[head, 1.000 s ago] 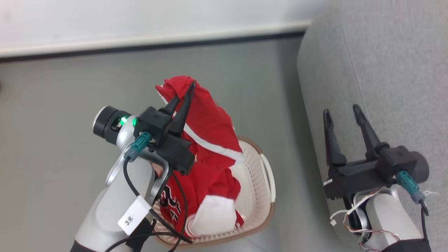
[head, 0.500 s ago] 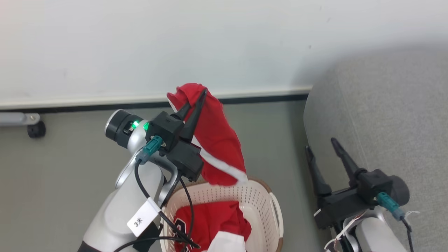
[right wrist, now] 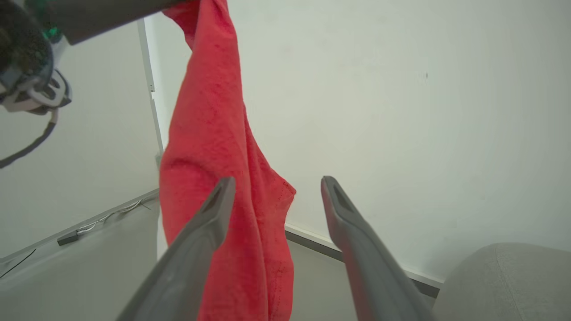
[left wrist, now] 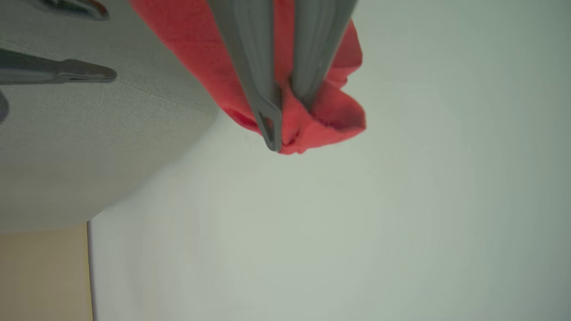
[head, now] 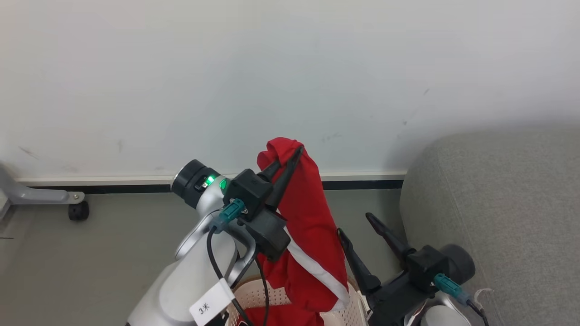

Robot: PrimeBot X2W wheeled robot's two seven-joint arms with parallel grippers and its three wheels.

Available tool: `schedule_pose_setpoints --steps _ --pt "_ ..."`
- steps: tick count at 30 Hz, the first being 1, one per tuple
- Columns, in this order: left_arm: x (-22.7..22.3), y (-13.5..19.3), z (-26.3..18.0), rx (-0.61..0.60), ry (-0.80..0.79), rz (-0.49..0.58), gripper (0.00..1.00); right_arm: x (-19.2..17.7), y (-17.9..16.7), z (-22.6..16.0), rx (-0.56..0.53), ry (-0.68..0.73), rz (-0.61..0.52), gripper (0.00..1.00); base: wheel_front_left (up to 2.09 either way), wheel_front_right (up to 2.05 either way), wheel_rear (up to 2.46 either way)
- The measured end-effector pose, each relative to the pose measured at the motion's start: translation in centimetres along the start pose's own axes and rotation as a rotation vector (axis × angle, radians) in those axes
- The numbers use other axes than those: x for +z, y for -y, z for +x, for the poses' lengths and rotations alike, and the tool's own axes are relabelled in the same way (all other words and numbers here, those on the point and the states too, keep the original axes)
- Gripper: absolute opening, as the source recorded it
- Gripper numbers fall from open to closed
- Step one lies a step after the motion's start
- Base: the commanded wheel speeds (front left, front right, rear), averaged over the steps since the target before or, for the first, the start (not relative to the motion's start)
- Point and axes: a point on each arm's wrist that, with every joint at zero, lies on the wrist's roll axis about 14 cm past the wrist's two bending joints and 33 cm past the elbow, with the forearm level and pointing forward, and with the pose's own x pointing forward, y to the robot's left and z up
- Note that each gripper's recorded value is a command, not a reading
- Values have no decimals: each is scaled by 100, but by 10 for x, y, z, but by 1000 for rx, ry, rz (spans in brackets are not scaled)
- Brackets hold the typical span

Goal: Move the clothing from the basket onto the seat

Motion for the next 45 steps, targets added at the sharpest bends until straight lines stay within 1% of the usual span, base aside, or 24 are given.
schedule_pose_setpoints --steps 7,14,18,19,21,22,26,30,31,32,34,35,45 --pt "18 17 -9 -42 26 14 0 -11 -27 4 94 -45 -22 100 0 0 0" --pt "28 25 -13 -61 44 7 0 -15 -44 19 183 -76 -81 100 0 0 0" --pt "32 32 -13 -83 55 -2 0 -23 -62 22 258 -107 -111 100 0 0 0" --pt "33 33 -13 -85 54 -3 0 -25 -65 22 269 -114 -108 64 0 0 0" --pt "32 33 -14 -82 53 -10 0 -26 -67 23 278 -122 -99 20 0 0 0" --pt "32 32 -14 -76 52 -11 0 -28 -68 23 282 -127 -96 0 0 0 0" --pt "28 25 -15 -52 37 -20 0 -30 -69 25 285 -135 -80 0 0 0 0" --pt "18 18 -18 -7 20 -70 0 -28 -64 26 265 -133 -50 0 0 0 0" --pt "15 15 -19 6 13 -79 5 -29 -62 25 260 -134 -47 0 0 0 0" --pt "12 12 -21 20 5 -84 34 -29 -59 25 253 -135 -43 0 0 0 0" --pt "4 5 -24 42 -15 -97 60 -28 -51 23 233 -135 -42 0 0 0 0" --pt "-4 2 -26 59 -31 -110 100 -28 -39 21 207 -137 -44 0 0 0 0" --pt "-32 0 -33 104 -84 -177 100 -17 28 9 52 -119 -68 0 0 0 0"
